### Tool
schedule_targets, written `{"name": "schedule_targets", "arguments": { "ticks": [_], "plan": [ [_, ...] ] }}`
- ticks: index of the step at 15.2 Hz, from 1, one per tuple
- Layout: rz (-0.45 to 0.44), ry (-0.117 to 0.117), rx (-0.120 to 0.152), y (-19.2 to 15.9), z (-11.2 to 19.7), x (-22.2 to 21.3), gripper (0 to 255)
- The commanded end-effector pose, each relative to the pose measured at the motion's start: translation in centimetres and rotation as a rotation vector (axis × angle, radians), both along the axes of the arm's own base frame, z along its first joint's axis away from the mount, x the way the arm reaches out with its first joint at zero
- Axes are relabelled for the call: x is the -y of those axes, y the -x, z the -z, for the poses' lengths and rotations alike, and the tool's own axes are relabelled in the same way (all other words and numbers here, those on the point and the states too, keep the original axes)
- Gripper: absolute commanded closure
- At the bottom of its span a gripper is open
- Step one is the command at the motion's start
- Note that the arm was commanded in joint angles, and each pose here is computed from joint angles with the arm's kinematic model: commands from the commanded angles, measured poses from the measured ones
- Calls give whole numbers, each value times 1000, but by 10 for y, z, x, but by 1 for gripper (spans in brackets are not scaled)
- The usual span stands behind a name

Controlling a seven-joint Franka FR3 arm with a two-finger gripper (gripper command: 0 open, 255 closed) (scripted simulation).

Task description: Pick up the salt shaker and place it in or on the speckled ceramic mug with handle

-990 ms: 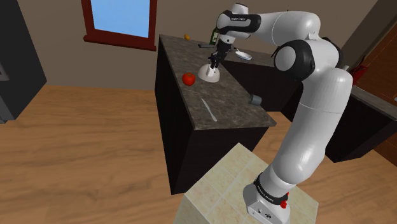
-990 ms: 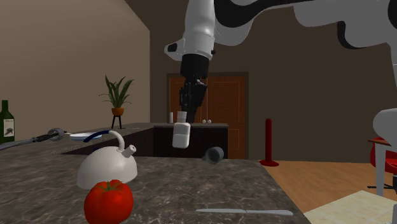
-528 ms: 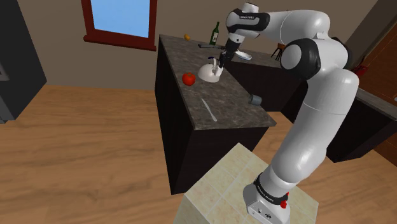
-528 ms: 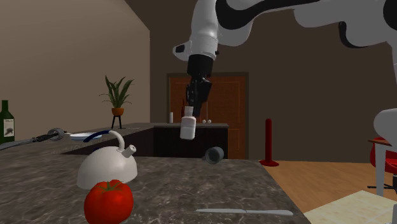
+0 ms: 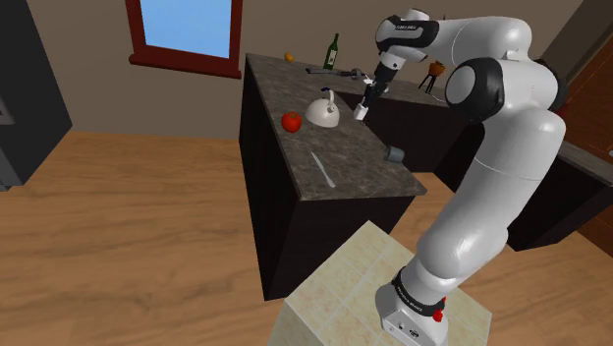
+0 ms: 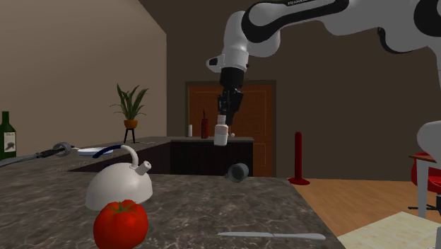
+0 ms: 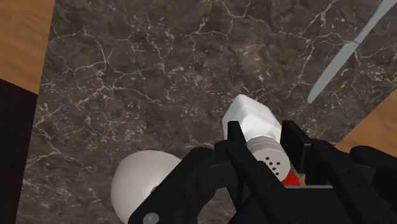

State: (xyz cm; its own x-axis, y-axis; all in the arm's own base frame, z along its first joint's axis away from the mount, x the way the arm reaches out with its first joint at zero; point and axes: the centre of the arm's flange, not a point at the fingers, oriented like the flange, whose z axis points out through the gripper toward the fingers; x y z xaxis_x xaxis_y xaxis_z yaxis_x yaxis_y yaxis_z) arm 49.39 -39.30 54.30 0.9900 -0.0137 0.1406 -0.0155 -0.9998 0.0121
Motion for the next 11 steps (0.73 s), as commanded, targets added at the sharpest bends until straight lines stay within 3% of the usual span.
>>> {"name": "schedule_targets", "arguments": {
  "ticks": [1,11],
  "plan": [
    [-1,0,0,20,-3,20,255],
    [-1,0,0,110,-14,116,255]
  ]
}}
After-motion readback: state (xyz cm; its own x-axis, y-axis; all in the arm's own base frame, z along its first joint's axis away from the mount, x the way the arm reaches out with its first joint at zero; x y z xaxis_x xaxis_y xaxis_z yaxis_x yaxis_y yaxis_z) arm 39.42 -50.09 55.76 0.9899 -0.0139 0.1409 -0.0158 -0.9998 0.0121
